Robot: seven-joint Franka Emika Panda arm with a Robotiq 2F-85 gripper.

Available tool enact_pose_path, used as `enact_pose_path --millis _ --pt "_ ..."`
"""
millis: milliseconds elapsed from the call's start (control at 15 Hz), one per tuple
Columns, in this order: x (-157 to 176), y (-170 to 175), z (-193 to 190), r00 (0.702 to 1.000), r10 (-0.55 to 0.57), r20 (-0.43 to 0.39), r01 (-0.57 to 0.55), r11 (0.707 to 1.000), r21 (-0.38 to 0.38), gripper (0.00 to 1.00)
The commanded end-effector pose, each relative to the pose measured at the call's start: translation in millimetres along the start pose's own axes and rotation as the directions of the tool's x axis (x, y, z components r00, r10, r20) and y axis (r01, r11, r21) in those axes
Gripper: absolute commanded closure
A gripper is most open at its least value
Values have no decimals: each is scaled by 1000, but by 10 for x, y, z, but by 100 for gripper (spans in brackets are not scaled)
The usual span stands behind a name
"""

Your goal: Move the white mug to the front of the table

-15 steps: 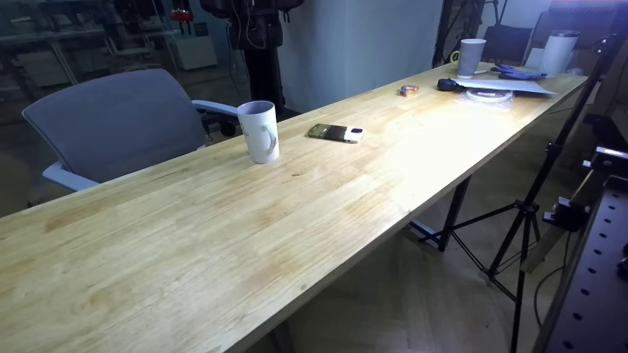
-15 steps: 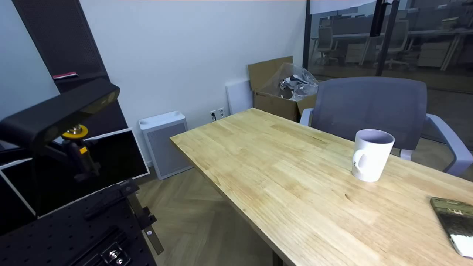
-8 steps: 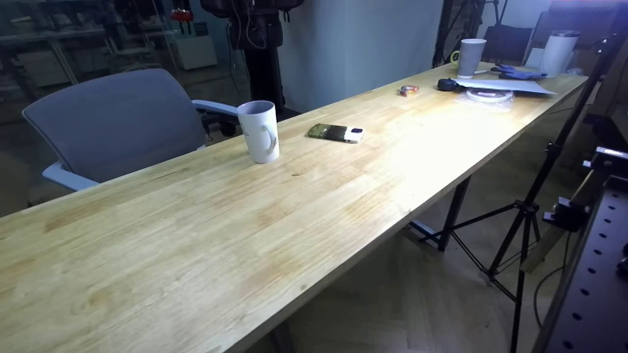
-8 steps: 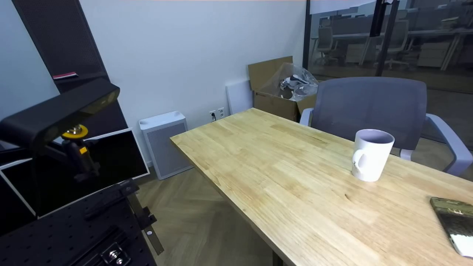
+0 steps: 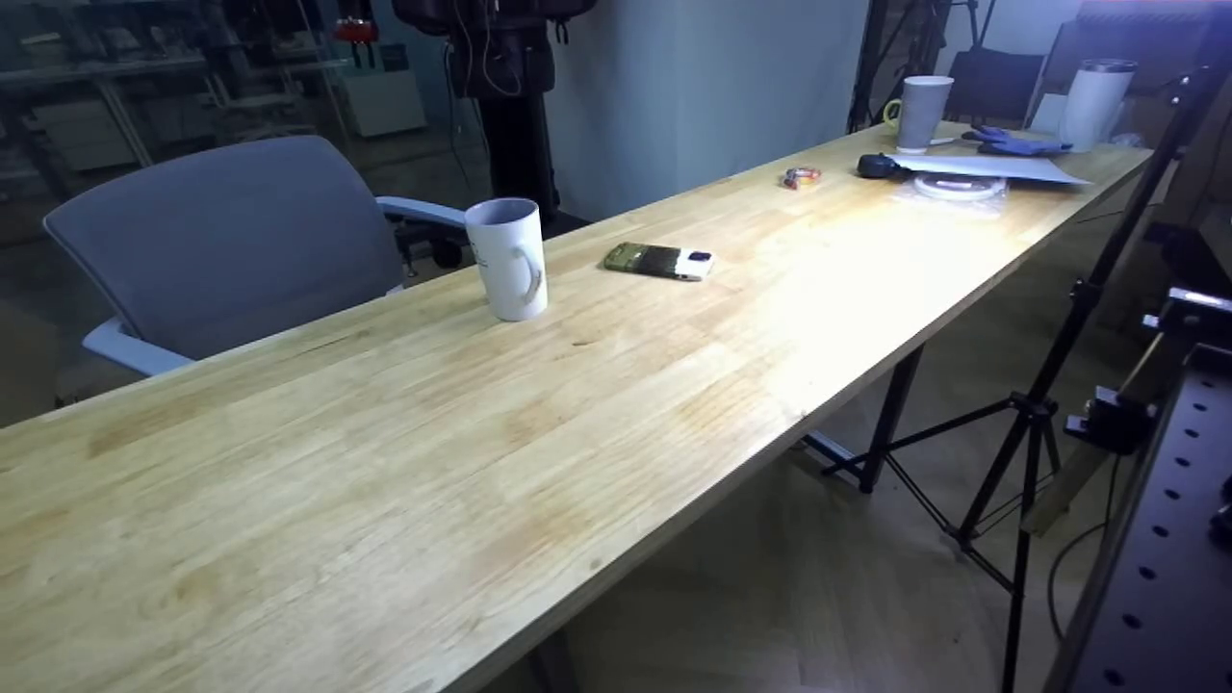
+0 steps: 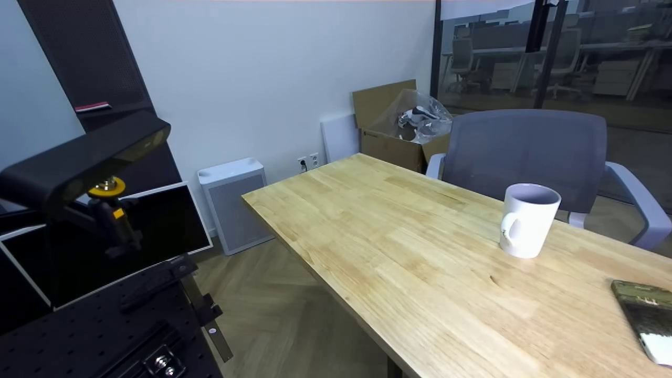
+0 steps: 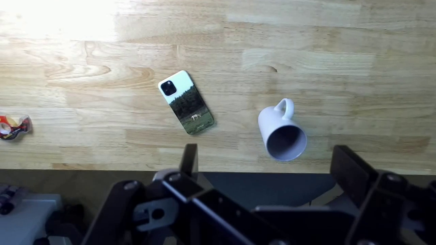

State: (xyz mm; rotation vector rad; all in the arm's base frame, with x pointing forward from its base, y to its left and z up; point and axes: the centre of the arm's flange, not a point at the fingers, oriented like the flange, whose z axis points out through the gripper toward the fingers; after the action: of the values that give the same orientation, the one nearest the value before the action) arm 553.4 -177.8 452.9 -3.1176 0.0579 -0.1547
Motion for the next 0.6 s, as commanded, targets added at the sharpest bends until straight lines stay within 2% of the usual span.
enact_pose_path --millis 0,200,533 --pt "140 -25 105 1000 9 28 -9 1000 -4 0" --pt "400 -40 342 997 20 72 -19 1000 -14 0" --pt "428 9 297 997 27 74 -25 1000 -16 0"
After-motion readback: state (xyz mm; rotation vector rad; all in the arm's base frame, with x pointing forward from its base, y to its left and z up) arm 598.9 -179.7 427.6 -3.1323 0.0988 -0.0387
